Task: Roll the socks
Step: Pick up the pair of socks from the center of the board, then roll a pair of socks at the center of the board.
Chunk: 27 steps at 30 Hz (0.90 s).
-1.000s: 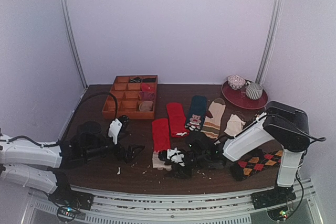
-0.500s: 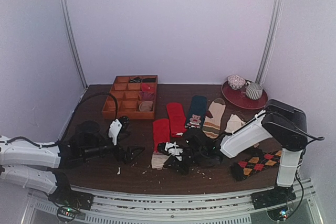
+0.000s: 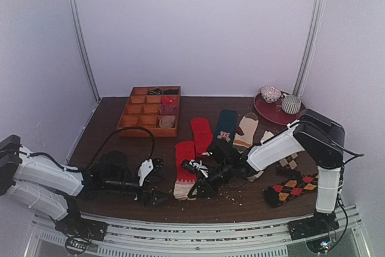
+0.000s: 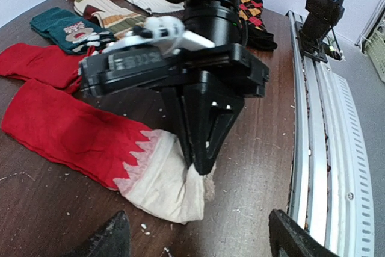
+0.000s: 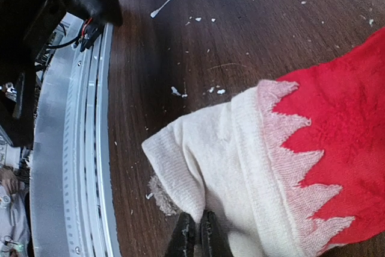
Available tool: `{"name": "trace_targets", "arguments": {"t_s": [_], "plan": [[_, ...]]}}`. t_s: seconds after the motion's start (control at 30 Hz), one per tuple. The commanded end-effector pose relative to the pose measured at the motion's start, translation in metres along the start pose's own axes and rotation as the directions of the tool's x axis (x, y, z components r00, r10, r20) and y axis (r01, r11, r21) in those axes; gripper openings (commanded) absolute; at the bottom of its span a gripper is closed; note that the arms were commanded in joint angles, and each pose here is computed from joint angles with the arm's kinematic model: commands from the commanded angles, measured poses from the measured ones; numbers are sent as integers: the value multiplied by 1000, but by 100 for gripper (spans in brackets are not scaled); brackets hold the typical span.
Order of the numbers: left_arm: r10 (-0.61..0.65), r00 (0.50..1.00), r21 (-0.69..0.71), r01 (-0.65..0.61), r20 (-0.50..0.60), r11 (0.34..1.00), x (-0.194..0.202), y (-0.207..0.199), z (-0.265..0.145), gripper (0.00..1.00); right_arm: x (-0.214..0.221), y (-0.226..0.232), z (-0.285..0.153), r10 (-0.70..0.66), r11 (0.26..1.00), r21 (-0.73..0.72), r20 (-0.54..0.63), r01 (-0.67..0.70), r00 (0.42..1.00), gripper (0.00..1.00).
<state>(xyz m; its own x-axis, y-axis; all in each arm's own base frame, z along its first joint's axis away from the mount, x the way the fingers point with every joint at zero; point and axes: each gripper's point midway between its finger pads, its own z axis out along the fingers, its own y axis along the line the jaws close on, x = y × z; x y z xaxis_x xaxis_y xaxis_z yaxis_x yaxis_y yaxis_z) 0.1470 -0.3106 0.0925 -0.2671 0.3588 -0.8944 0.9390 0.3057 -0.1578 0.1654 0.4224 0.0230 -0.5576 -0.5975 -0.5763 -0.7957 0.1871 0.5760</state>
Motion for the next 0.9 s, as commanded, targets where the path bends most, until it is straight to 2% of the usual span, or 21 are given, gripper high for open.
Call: {"name": "trace_targets", "arguments": {"t_s": [0.0, 0.2, 0.47, 0.67, 0.77, 0.87], "plan": [[82, 995, 28, -84, 60, 996, -15, -9, 10, 78, 35, -9, 6, 281, 959, 7, -124, -282, 952, 0], [131, 991, 28, -131, -5, 991, -4, -10, 32, 78, 38, -18, 5, 364, 931, 34, -154, -363, 919, 0], [148, 988, 7, -147, -52, 989, 11, -3, 52, 78, 41, -18, 1, 353, 936, 49, -168, -350, 920, 0], [134, 985, 9, -134, -111, 991, 31, 1, 63, 64, 38, -16, 0, 344, 939, 37, -167, -343, 924, 1], [125, 982, -7, -128, -138, 992, 37, 5, 67, 47, 37, -14, 0, 341, 940, 28, -164, -341, 926, 2], [109, 979, -21, -114, -169, 993, 44, 9, 72, 40, 36, -13, 0, 336, 941, 19, -162, -337, 928, 4]]}}
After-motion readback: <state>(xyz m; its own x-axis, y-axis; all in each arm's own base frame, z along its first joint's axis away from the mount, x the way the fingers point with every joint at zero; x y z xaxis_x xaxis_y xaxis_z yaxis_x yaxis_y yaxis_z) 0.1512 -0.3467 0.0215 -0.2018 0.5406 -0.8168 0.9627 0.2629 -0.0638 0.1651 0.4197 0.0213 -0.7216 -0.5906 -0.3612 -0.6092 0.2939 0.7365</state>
